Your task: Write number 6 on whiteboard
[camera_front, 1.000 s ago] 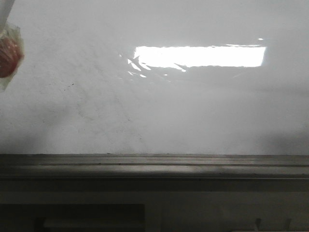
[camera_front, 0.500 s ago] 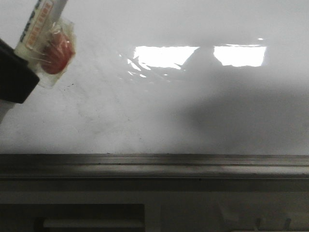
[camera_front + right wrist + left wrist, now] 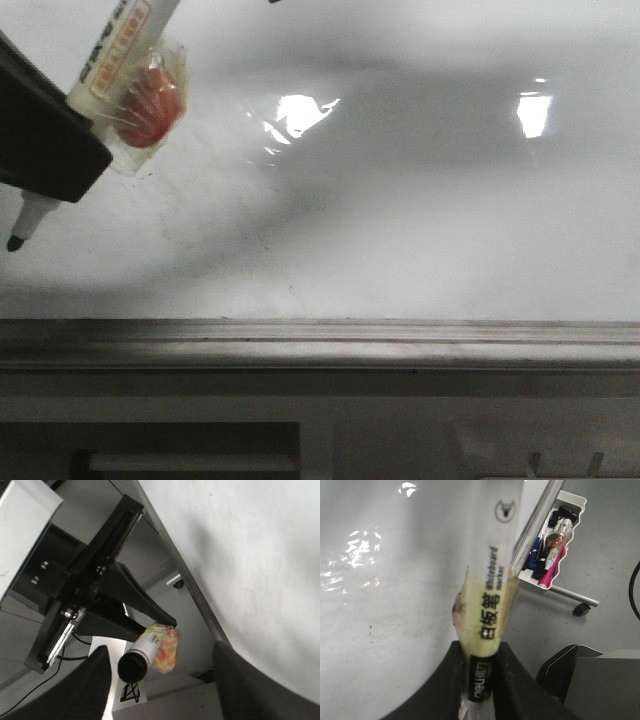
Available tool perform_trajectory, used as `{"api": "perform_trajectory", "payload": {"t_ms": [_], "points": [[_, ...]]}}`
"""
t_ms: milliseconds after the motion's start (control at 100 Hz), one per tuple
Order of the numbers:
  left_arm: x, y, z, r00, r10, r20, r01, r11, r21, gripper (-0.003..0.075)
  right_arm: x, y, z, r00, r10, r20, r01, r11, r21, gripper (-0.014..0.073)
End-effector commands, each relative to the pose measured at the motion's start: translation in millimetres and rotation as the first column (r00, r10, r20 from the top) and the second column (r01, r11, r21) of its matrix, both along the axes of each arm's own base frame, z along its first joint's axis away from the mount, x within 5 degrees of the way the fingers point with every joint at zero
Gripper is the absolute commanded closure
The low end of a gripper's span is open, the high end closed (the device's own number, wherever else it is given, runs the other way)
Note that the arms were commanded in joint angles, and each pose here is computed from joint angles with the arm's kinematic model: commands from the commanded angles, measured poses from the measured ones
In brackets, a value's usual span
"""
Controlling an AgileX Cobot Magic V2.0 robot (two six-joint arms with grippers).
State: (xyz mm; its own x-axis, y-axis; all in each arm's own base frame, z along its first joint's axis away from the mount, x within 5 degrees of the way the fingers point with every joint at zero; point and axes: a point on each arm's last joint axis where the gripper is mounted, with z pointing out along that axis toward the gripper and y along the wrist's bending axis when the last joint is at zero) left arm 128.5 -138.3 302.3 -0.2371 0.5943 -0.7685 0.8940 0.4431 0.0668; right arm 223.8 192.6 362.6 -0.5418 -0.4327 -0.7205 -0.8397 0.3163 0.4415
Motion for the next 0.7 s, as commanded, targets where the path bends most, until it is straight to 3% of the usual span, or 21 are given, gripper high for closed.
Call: {"api": "perform_trajectory", "payload": {"t_ms": [0,470,540,690], "points": [[4,-3,17,0.997,0.024,0.068,-0.019,0.998,-0.067,0.0741,-6,5,22,0.999,0.026,0.026,-0.027,0.997,0.069,0.02],[18,-22,21,0.998,-0.017,0.067,0.019,1.0,-0.024,0.0741,-5,13,15,0.998,0.03,0.054,-0.031,0.999,0.029,0.0204],[18,-23,22,0.997,-0.022,0.077,0.024,0.999,-0.023,0.0741,-4,13,15,0.998,0.03,0.057,-0.032,0.999,0.025,0.0256],[19,-23,23,0.996,-0.016,0.088,0.019,0.999,-0.029,0.0741,-5,12,13,0.997,0.039,0.062,-0.04,0.999,0.003,0.0451]]}}
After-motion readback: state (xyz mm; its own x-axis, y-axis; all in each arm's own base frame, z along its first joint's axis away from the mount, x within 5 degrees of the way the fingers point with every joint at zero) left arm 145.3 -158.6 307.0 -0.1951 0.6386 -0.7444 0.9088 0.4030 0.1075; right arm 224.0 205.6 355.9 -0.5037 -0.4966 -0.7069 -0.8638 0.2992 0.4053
